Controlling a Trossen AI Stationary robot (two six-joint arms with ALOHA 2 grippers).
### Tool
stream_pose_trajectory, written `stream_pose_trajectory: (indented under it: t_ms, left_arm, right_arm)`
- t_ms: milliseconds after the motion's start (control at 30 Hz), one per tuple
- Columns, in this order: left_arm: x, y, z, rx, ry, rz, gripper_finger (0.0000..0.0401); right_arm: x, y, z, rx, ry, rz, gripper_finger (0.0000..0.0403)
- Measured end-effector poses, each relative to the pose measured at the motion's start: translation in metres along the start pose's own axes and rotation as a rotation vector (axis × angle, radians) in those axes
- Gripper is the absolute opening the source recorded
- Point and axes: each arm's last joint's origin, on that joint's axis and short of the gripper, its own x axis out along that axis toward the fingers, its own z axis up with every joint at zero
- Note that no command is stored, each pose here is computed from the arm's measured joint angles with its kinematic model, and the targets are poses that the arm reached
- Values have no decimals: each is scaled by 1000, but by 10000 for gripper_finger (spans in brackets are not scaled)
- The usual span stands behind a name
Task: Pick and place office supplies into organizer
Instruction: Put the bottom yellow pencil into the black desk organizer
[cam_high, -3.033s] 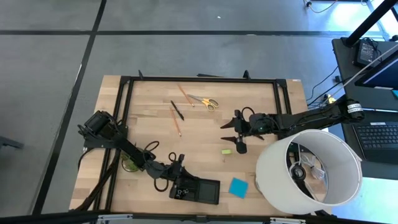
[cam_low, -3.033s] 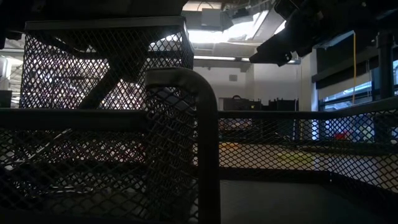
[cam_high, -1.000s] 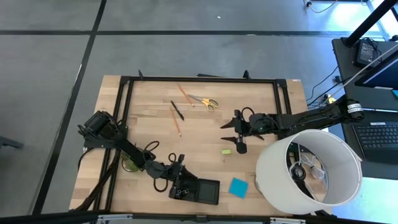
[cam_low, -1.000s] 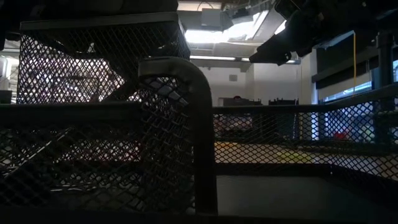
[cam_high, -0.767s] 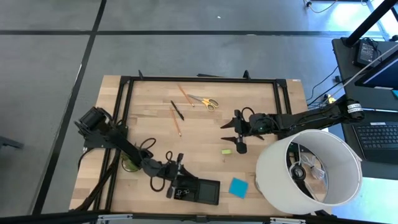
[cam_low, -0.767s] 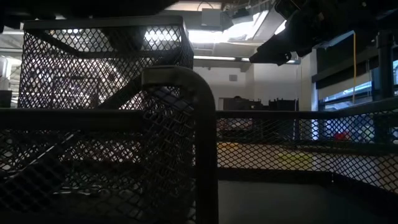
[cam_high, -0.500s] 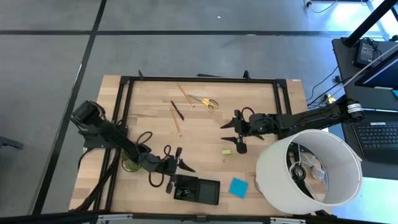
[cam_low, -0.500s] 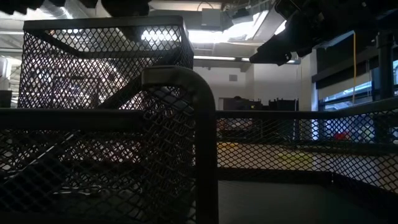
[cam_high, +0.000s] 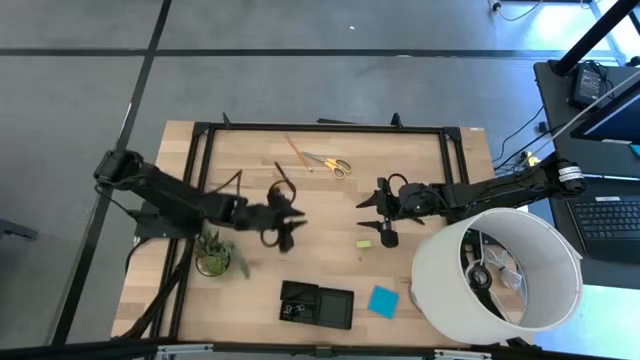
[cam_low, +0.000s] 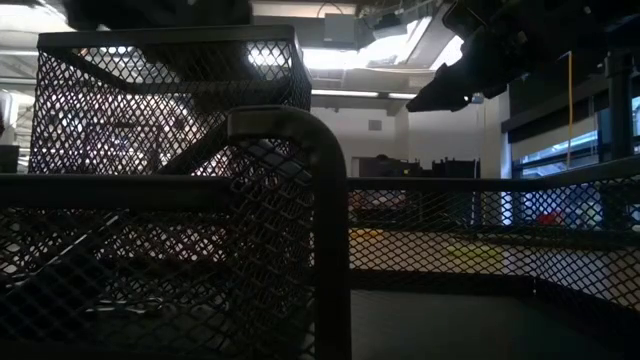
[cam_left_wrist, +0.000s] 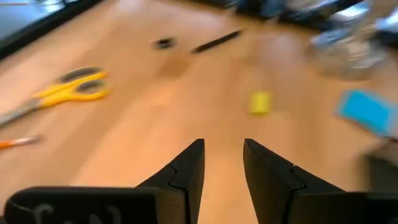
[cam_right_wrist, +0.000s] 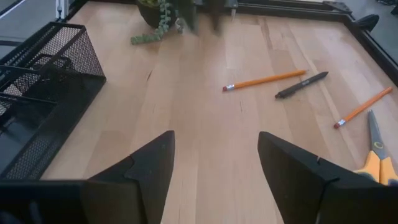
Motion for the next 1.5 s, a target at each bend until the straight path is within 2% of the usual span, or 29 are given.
stream_pose_trajectory:
  t_ms: [100, 267, 367, 700, 833, 967, 1100, 1267, 1500]
  left_arm:
    - [8, 22, 0, -2, 70, 58, 104]
    - [15, 53, 0, -130, 161, 128, 104]
    - [16, 62, -2, -117, 195, 164, 104]
    - [16, 67, -3, -106, 230, 168, 104]
    - [16, 67, -3, -61, 240, 146, 104]
    - [16, 67, -4, -104, 245, 141, 104]
    - [17, 69, -6, -141, 259, 170, 104]
    - [20, 72, -15, -191, 300, 268, 104]
    - [27, 82, -18, -269, 414, 374, 104]
  right_arm:
    - [0, 0, 0, -2, 0, 0, 233]
    - [0, 0, 0, -2, 2, 0, 233]
    - [0, 0, 0, -3, 4, 0, 233]
    - [0, 0, -6, -5, 59, 2, 233]
    - [0, 0, -7, -4, 72, 2, 233]
    - [0, 0, -7, -5, 74, 2, 233]
    - [0, 0, -7, -7, 74, 3, 233]
    - [0, 0, -7, -10, 74, 3, 233]
    - [0, 0, -7, -32, 71, 3, 233]
